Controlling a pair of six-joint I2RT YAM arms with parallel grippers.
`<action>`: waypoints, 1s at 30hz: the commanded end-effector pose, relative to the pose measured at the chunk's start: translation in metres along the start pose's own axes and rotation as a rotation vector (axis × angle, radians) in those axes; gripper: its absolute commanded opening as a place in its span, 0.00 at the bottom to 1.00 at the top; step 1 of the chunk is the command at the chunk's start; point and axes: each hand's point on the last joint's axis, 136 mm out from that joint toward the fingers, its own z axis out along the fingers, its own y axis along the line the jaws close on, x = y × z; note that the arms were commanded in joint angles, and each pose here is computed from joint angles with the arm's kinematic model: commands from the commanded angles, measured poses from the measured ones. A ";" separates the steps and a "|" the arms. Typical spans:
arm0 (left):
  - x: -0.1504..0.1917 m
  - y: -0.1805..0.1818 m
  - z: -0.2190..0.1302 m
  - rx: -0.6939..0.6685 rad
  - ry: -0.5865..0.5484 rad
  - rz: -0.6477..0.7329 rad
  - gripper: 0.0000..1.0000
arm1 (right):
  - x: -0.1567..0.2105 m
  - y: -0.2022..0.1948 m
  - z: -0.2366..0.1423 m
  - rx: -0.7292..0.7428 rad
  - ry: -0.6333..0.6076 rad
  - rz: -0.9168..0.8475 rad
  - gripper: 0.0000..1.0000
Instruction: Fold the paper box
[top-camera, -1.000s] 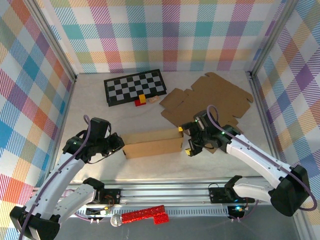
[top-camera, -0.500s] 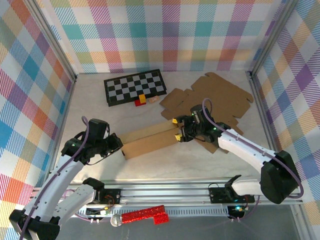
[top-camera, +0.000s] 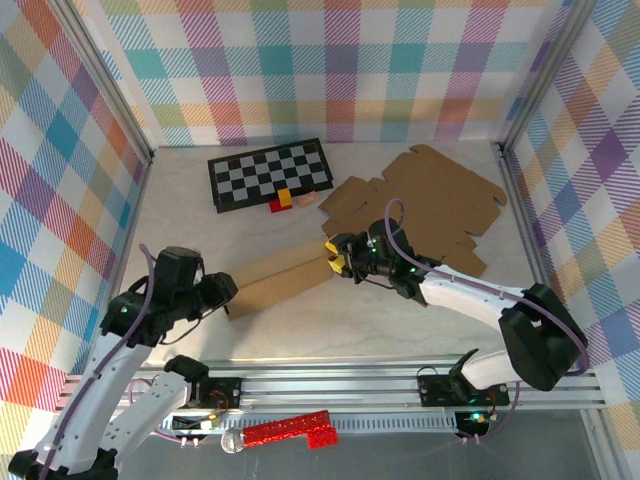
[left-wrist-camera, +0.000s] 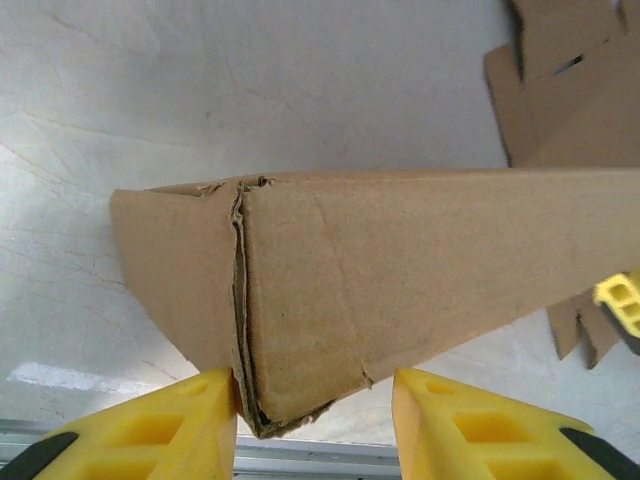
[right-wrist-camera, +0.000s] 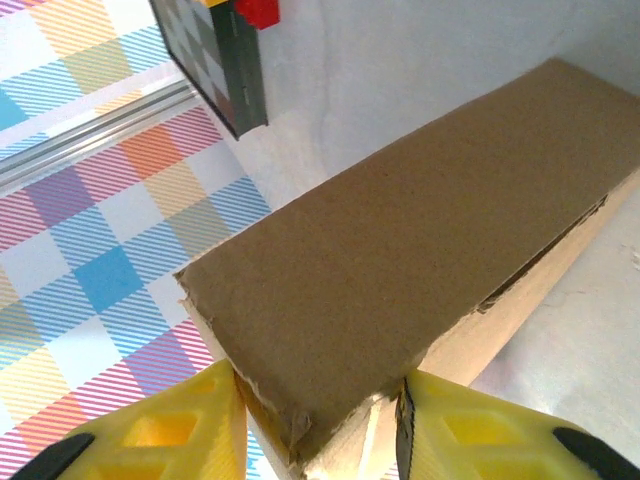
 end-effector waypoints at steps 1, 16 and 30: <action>-0.019 -0.031 -0.027 0.144 -0.094 -0.002 0.42 | 0.022 -0.037 0.011 0.076 0.066 -0.056 0.38; 0.047 0.019 0.028 0.076 0.134 -0.073 0.40 | 0.018 -0.108 -0.030 0.204 0.031 -0.070 0.36; 0.005 -0.014 -0.009 0.039 0.059 -0.039 0.43 | -0.019 -0.077 -0.064 0.428 0.016 -0.390 0.72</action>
